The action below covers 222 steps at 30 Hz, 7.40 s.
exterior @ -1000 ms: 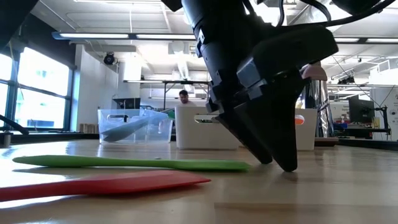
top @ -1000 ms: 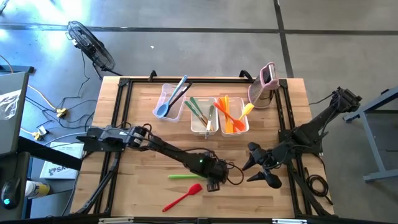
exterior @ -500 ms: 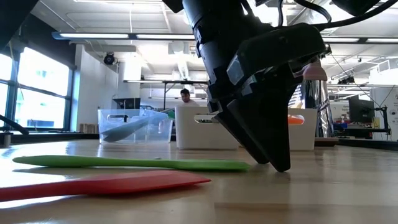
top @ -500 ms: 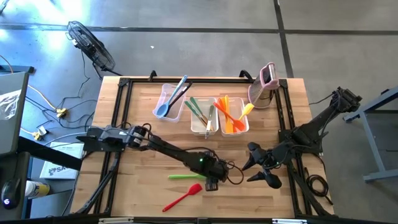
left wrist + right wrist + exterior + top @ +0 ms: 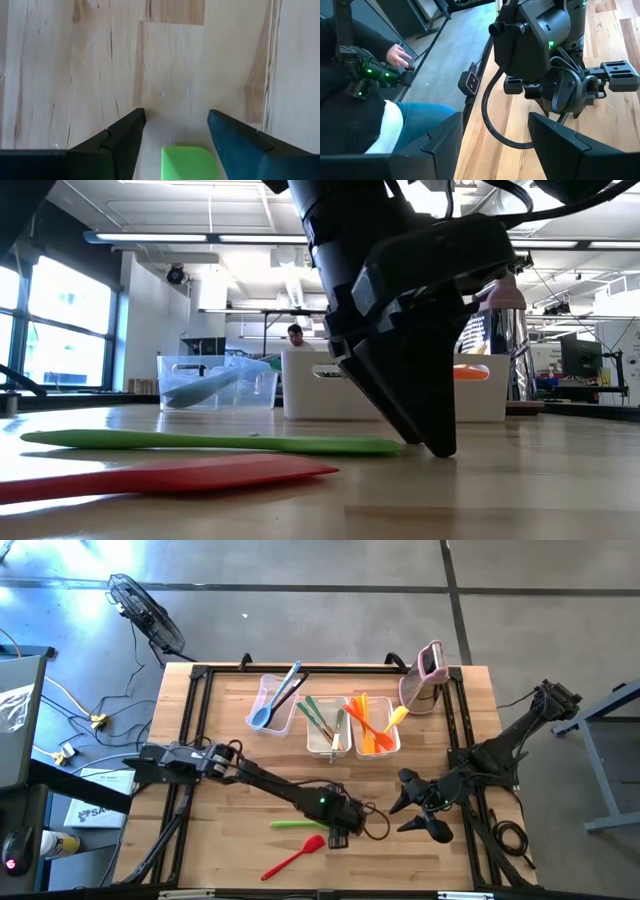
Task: Pick & Place Kitchen Items
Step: Put the green spatula into the right white bin
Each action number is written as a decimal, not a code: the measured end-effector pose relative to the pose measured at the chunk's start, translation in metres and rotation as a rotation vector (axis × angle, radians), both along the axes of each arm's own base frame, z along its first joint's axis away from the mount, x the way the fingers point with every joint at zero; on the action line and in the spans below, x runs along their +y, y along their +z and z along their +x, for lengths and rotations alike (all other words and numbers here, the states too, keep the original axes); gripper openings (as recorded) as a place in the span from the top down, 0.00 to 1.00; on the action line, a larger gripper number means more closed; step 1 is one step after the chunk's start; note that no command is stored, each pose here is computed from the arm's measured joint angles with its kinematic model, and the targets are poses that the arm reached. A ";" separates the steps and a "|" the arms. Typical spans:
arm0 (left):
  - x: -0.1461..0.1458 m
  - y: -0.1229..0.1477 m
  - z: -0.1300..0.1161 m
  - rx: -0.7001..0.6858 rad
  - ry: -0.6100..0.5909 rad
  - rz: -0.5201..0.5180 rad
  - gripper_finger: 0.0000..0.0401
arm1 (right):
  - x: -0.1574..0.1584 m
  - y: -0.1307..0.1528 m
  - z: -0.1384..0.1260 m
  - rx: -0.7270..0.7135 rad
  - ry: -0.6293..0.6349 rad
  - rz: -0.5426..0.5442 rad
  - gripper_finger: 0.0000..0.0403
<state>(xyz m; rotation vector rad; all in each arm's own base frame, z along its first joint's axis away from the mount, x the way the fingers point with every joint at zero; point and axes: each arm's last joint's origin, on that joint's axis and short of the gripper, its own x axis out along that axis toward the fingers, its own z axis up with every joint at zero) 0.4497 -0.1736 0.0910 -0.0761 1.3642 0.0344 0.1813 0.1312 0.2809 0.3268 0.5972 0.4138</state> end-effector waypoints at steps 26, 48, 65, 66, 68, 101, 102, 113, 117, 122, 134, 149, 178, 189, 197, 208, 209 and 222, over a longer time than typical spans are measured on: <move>-0.018 0.002 -0.017 0.099 -0.073 -0.008 0.44 | 0.001 -0.001 -0.001 0.023 -0.007 0.017 0.46; -0.024 0.004 -0.029 0.200 -0.141 -0.032 0.50 | 0.012 -0.001 -0.010 0.013 0.030 0.007 0.46; -0.023 0.008 -0.033 0.236 -0.135 -0.025 0.82 | 0.015 -0.001 -0.013 0.024 0.034 0.023 0.46; -0.022 0.008 -0.033 0.233 -0.132 -0.016 0.82 | 0.015 -0.001 -0.013 0.024 0.034 0.023 0.46; -0.023 0.010 -0.033 0.224 -0.116 0.009 0.82 | 0.015 -0.001 -0.013 0.024 0.034 0.023 0.46; -0.003 0.107 -0.044 0.185 0.027 0.554 1.00 | 0.019 0.002 -0.015 -0.035 0.013 -0.014 0.46; -0.003 0.111 -0.043 0.170 0.029 0.558 1.00 | 0.019 0.002 -0.015 -0.035 0.013 -0.014 0.46; -0.002 0.201 -0.044 -0.240 0.130 0.599 1.00 | 0.017 0.002 -0.014 -0.095 -0.027 -0.103 0.46; -0.002 0.240 -0.051 -0.480 0.255 0.603 1.00 | 0.015 0.003 -0.012 -0.146 -0.087 -0.173 0.46; -0.009 0.285 -0.047 -0.768 0.273 0.562 1.00 | 0.012 0.008 -0.009 -0.244 -0.199 -0.260 0.46; -0.019 0.325 -0.027 -1.069 0.075 0.425 1.00 | 0.015 0.032 -0.004 -0.492 -0.249 -0.300 0.46; -0.018 0.330 -0.019 -1.157 0.002 0.327 1.00 | 0.015 0.036 -0.004 -0.526 -0.263 -0.298 0.50; -0.015 0.322 -0.020 -1.066 -0.039 0.408 0.77 | 0.014 0.028 -0.004 -0.472 -0.232 -0.364 0.98; -0.008 0.310 -0.027 -0.915 0.000 0.590 0.58 | 0.014 0.005 -0.019 -0.282 -0.364 -0.426 0.99; 0.001 0.287 -0.043 -0.691 0.064 0.650 0.57 | -0.015 -0.006 -0.040 -0.089 -0.620 -0.327 0.99; 0.008 0.262 -0.073 -0.348 0.278 0.333 0.57 | -0.074 0.019 -0.036 -0.107 -0.787 -0.228 0.99; 0.009 0.262 -0.075 -0.335 0.299 0.323 0.57 | -0.078 0.023 -0.033 -0.129 -0.783 -0.225 0.99; 0.008 0.219 -0.074 -0.200 0.313 0.380 0.57 | -0.165 0.003 0.011 0.069 -0.856 -0.240 0.99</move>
